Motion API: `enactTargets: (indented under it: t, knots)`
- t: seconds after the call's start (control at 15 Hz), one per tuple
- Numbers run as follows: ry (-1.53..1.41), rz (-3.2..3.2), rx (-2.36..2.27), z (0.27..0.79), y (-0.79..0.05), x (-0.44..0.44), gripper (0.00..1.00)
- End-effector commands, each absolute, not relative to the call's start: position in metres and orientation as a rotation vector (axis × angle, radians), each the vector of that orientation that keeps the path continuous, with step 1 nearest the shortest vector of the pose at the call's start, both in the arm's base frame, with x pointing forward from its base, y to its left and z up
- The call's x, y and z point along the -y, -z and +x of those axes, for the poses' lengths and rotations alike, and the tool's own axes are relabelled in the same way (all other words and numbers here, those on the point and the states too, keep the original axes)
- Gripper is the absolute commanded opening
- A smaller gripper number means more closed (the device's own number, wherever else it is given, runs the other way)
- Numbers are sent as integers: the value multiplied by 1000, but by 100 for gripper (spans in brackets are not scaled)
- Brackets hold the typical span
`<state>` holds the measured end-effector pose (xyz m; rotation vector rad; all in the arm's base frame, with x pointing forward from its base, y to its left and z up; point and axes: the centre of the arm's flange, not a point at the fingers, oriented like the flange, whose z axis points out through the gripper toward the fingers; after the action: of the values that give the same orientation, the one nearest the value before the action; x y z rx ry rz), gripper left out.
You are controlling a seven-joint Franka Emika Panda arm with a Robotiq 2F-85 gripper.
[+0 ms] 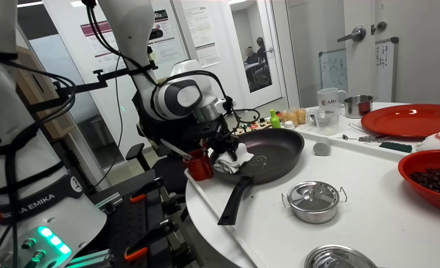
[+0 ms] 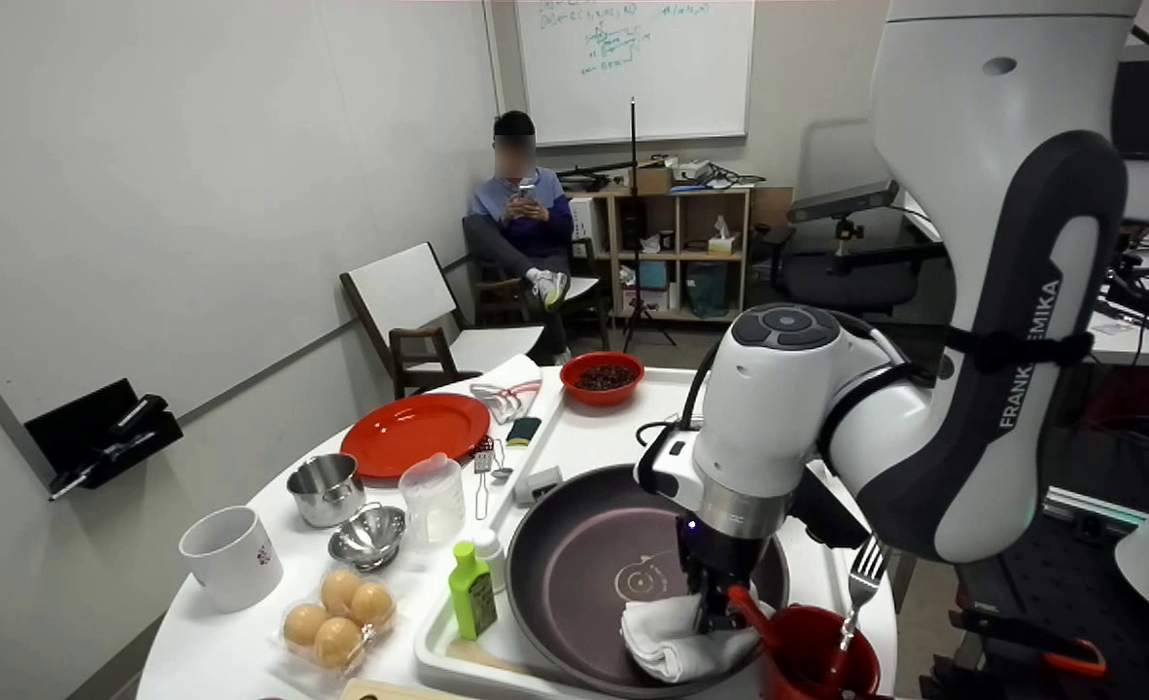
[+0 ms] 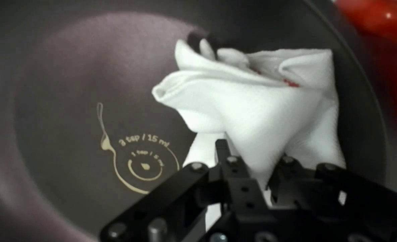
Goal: Wipe the pan with the white towel
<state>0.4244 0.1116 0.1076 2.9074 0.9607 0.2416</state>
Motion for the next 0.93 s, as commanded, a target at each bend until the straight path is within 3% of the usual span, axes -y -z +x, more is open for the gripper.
enactTargets:
  t: [0.0, 0.87]
  knots:
    - [-215, 2906, -904, 411, -113, -76, 8]
    - [-273, 2898, -627, 441, -119, -15, 8]
